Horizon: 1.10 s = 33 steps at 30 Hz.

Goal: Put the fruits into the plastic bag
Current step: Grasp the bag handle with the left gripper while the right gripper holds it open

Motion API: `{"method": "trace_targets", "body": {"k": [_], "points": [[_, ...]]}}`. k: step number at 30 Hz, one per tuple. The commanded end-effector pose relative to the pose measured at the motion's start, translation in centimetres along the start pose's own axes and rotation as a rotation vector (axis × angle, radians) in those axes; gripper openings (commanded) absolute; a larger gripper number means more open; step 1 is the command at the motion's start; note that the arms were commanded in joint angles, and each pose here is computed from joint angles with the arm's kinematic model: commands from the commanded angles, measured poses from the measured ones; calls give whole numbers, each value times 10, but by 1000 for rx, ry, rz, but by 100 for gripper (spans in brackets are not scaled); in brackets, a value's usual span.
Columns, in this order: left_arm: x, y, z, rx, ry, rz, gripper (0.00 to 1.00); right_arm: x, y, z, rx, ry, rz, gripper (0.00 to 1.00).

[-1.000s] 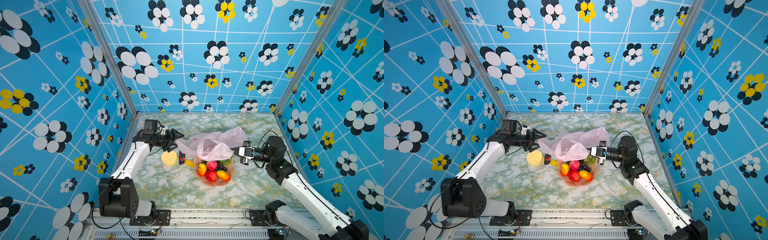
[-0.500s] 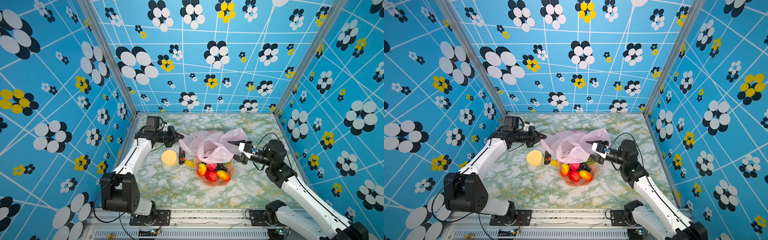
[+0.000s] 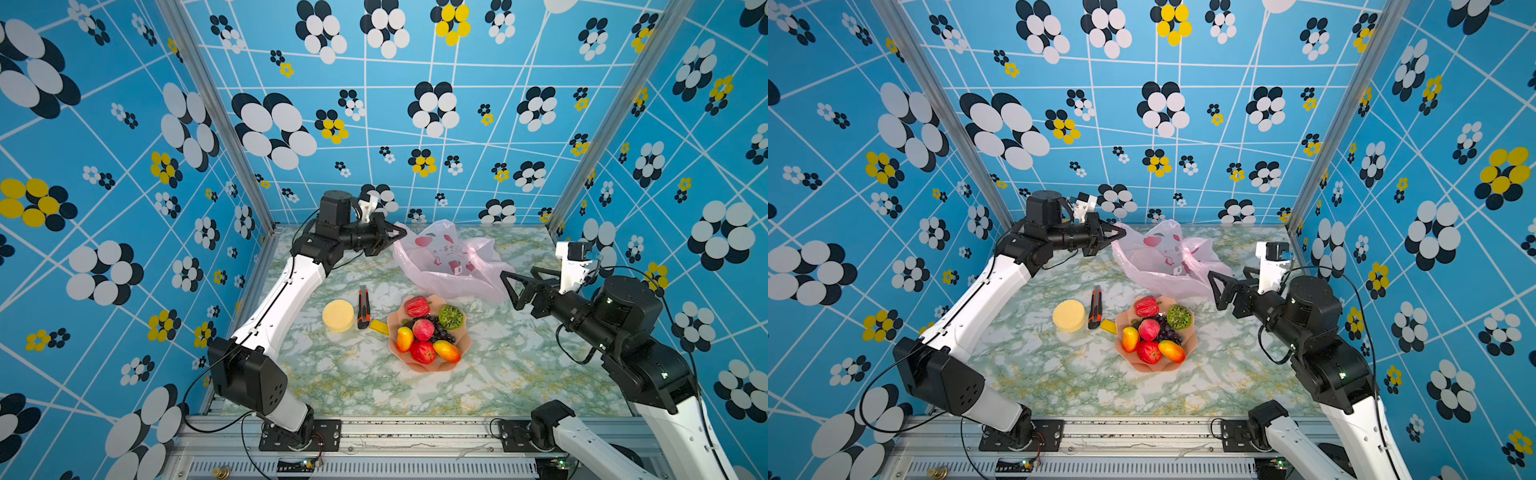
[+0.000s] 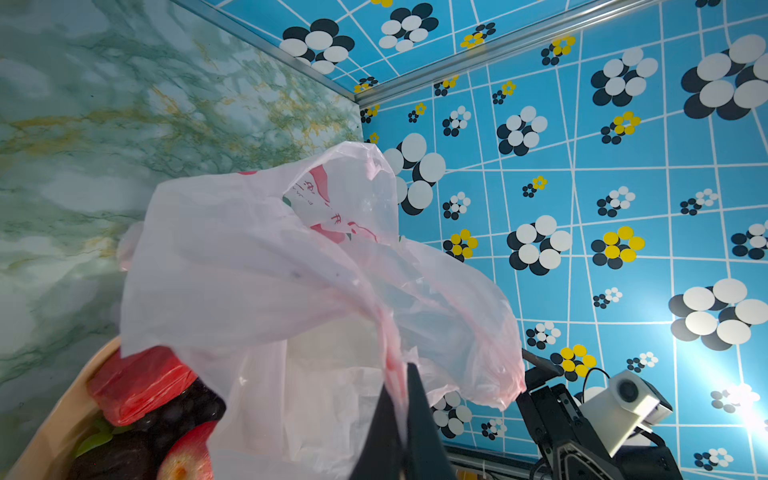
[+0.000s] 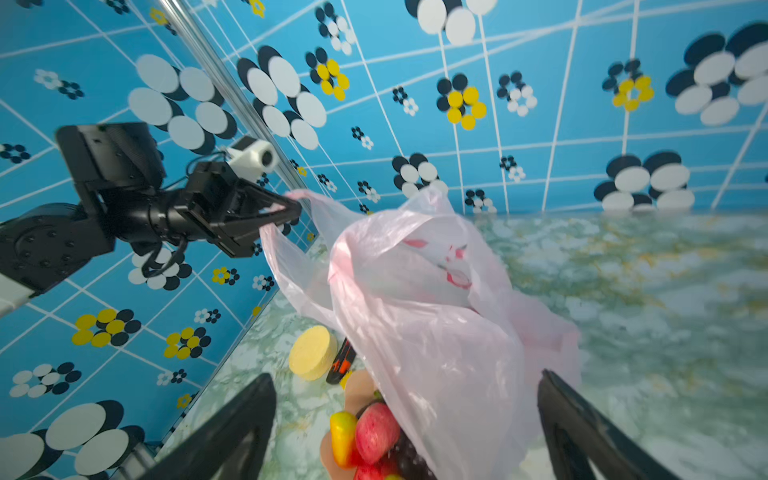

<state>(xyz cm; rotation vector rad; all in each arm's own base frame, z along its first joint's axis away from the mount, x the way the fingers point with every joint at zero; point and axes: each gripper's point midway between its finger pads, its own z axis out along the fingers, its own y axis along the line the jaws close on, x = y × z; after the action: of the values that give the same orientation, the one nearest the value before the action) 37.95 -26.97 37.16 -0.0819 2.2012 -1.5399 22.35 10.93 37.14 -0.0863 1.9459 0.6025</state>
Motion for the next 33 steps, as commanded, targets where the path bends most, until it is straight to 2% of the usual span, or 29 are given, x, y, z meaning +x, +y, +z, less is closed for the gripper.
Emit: {"method": "trace_targets", "body": {"k": [1, 5, 8, 17, 21, 24, 30, 33], "points": [[9, -8, 13, -9, 24, 73, 0, 62, -12, -16, 65, 274, 138, 98], [22, -23, 19, 31, 64, 109, 0, 66, -17, -24, 149, 424, 115, 89], [31, -29, 19, 42, 74, 125, 0, 64, -13, -16, 147, 465, 133, 84], [56, -38, 30, 49, 118, 147, 0, 79, -3, 10, 176, 493, 203, 83], [62, -43, 35, 60, 131, 143, 0, 91, 1, 20, 174, 487, 272, 76], [66, -50, 37, 76, 134, 139, 0, 102, 3, 25, 202, 497, 247, 75], [76, -63, 42, 95, 157, 148, 0, 106, 46, 42, 45, 481, 262, 77], [80, -67, 42, 100, 162, 152, 0, 114, 49, 50, 50, 506, 252, 78]]}}
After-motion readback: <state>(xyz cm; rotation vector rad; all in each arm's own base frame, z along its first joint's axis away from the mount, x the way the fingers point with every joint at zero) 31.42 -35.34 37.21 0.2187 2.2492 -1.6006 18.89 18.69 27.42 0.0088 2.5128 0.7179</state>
